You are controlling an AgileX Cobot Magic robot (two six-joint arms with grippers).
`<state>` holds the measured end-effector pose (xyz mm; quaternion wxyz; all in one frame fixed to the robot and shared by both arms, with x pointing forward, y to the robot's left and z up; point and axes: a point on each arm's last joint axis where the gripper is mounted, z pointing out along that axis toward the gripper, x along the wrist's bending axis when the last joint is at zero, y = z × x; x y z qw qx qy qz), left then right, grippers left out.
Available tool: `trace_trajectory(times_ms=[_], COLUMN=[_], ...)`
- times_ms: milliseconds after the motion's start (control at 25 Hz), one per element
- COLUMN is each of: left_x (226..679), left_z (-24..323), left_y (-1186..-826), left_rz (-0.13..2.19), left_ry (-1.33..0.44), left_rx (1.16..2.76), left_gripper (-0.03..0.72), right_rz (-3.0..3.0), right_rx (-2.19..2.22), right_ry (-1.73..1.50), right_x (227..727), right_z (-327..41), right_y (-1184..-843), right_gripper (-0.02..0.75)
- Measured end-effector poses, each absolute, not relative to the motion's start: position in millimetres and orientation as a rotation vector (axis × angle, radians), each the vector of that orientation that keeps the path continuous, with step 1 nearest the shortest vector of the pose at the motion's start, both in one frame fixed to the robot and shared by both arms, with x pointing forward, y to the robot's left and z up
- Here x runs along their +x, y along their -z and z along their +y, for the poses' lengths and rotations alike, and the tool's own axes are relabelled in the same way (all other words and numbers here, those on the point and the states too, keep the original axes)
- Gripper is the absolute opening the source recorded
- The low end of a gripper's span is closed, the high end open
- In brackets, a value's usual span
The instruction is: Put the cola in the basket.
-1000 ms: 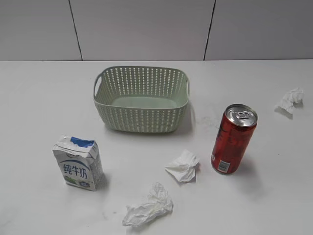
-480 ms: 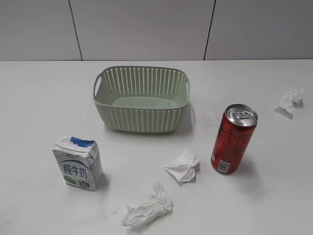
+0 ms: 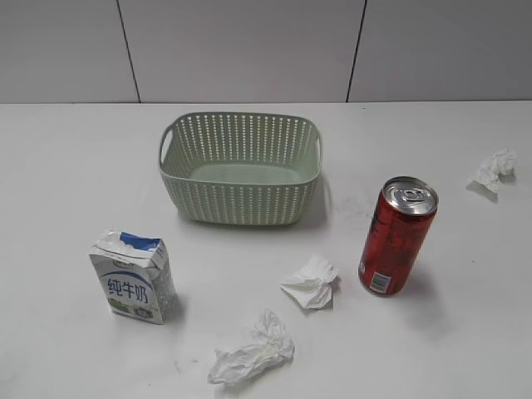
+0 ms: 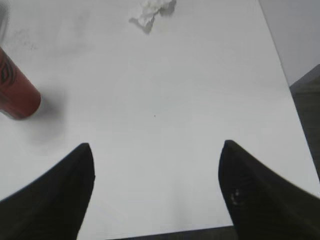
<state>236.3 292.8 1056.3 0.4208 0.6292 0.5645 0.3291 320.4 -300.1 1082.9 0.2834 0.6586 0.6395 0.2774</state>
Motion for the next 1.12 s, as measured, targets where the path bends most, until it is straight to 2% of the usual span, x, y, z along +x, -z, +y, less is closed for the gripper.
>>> trace_trajectory(times_ms=[360, 800, 1120], left_x=[236.3, 236.3, 236.3], left_z=[292.8, 292.8, 292.8], left_y=[-1056.3, -1056.3, -1056.3], left_rz=[1.414, 1.414, 1.414], left_ry=[-0.825, -0.825, -0.825], left_rx=[1.576, 1.576, 1.576], left_gripper=[0.232, 0.232, 0.232], right_rz=[1.873, 2.163, 2.5], right_rx=[1.971, 2.096, 1.817], right_ry=[-0.616, -0.709, -0.586], right_x=[396.6, 480.2, 507.9], right_z=[-293.5, -266.9, -198.0], right_y=[-1073.8, -1072.8, -1073.1], right_gripper=[0.585, 0.585, 0.585])
